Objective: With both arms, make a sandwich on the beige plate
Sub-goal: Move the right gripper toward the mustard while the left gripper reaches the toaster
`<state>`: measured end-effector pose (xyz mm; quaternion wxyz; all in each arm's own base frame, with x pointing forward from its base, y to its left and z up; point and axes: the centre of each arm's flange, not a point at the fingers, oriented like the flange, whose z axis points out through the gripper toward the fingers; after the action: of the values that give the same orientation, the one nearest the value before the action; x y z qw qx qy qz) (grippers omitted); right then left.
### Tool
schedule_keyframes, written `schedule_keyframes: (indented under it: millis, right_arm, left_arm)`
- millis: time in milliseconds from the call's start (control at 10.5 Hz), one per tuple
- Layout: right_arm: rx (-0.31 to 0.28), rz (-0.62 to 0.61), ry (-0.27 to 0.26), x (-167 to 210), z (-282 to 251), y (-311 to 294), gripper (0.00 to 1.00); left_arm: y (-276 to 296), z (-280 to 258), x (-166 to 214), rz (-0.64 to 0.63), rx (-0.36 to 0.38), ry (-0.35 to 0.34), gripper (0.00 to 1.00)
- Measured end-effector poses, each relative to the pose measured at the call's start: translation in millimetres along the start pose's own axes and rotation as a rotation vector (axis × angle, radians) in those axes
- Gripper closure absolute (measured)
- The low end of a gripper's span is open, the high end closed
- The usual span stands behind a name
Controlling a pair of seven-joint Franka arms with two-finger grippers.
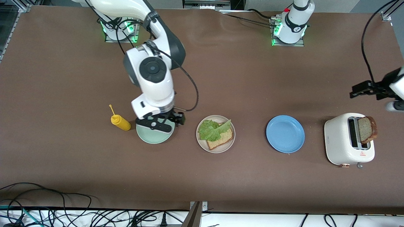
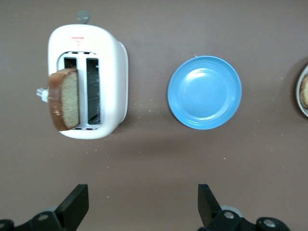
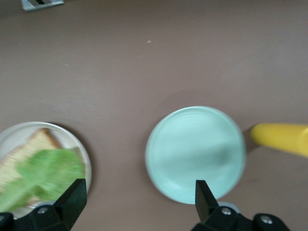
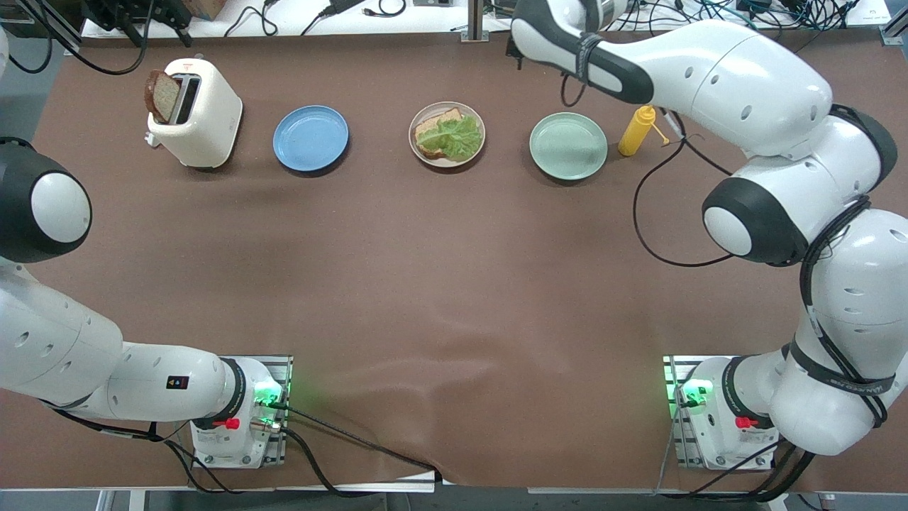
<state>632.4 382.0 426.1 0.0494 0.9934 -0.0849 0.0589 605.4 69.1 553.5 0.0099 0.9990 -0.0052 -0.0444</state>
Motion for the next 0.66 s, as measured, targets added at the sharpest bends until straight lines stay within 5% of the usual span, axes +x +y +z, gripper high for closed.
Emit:
schedule_keyframes:
  millis: [664]
  right_arm:
    - [-0.085,-0.481,-0.069,43.4,-9.3,115.7,0.00]
  left_arm:
    - [-53.3,47.6,30.6,-0.072,0.043,0.027,0.00]
